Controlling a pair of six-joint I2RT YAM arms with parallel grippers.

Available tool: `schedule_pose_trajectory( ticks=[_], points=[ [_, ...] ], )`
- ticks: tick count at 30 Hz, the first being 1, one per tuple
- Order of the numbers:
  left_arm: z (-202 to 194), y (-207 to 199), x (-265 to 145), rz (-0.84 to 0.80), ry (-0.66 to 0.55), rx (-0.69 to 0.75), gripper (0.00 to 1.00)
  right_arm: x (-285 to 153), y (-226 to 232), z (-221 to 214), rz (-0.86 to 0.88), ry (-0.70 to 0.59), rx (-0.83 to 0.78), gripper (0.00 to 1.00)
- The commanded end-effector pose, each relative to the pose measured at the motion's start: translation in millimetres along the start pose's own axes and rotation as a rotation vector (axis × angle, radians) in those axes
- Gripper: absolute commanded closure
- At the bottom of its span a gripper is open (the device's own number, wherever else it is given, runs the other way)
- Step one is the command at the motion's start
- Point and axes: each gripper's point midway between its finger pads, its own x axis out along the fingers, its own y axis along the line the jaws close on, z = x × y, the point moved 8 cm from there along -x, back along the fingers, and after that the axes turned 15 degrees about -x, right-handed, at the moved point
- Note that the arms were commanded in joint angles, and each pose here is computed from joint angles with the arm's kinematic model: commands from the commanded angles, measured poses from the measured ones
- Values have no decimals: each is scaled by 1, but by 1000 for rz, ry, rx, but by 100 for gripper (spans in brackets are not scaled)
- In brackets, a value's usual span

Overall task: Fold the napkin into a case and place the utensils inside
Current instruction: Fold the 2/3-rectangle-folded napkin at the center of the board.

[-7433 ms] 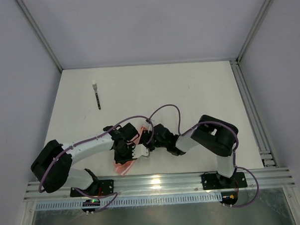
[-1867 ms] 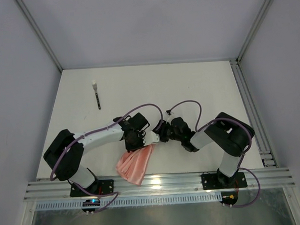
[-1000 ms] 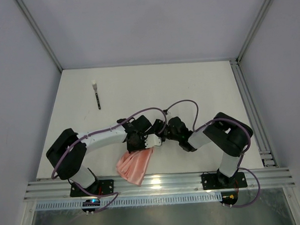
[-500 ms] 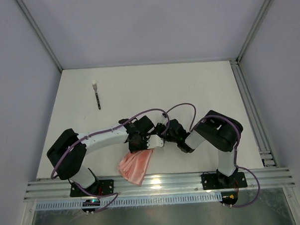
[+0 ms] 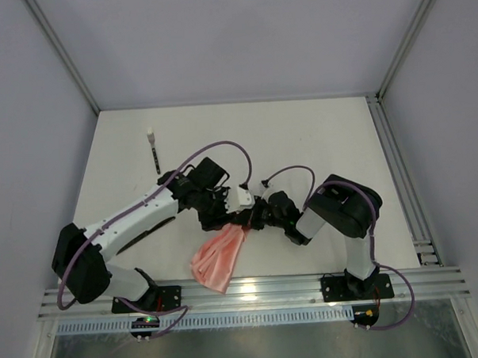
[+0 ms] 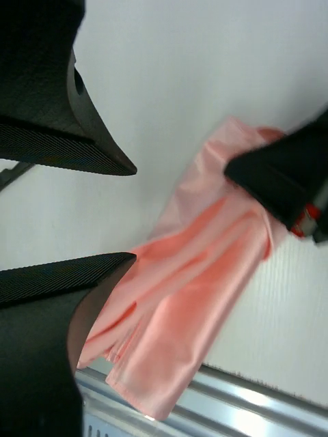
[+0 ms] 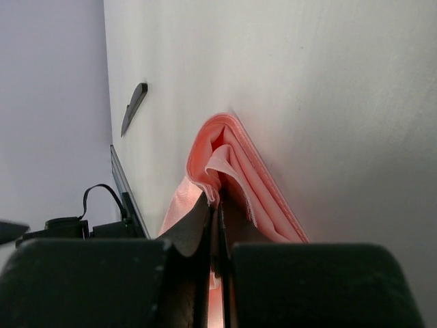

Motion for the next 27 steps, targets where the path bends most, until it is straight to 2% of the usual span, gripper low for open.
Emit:
schedule_pose_trajectory(
  ticks=[1,2,5,7,10,15,17,22,27],
  points=[
    [-10,25,-21,56,-32,-160,49,-1,-7,1,-2,-42,-27,96],
    [-24,40,-16,74,-3,-241,58,-1,-9,0,-4,-40,-24,96],
    [-54,59,2,136,107,-308,72,-1,-9,-2,5,-39,-25,96],
    [-61,60,17,118,117,-299,74,-1,-9,-2,7,-38,-27,96],
    [-78,42,39,-48,153,-265,74,-1,-9,-1,7,-44,-24,96],
    [-70,11,50,-74,149,-117,77,-1,-10,-1,-8,-44,-29,96],
    [-65,8,50,-70,124,-100,81,-1,-9,-1,-9,-43,-29,96],
    [-54,2,43,-56,69,-75,84,-2,-11,-1,-22,-54,-25,96],
    [-53,-9,46,-105,92,-36,87,-2,-12,-1,-26,-60,-25,96]
  ],
)
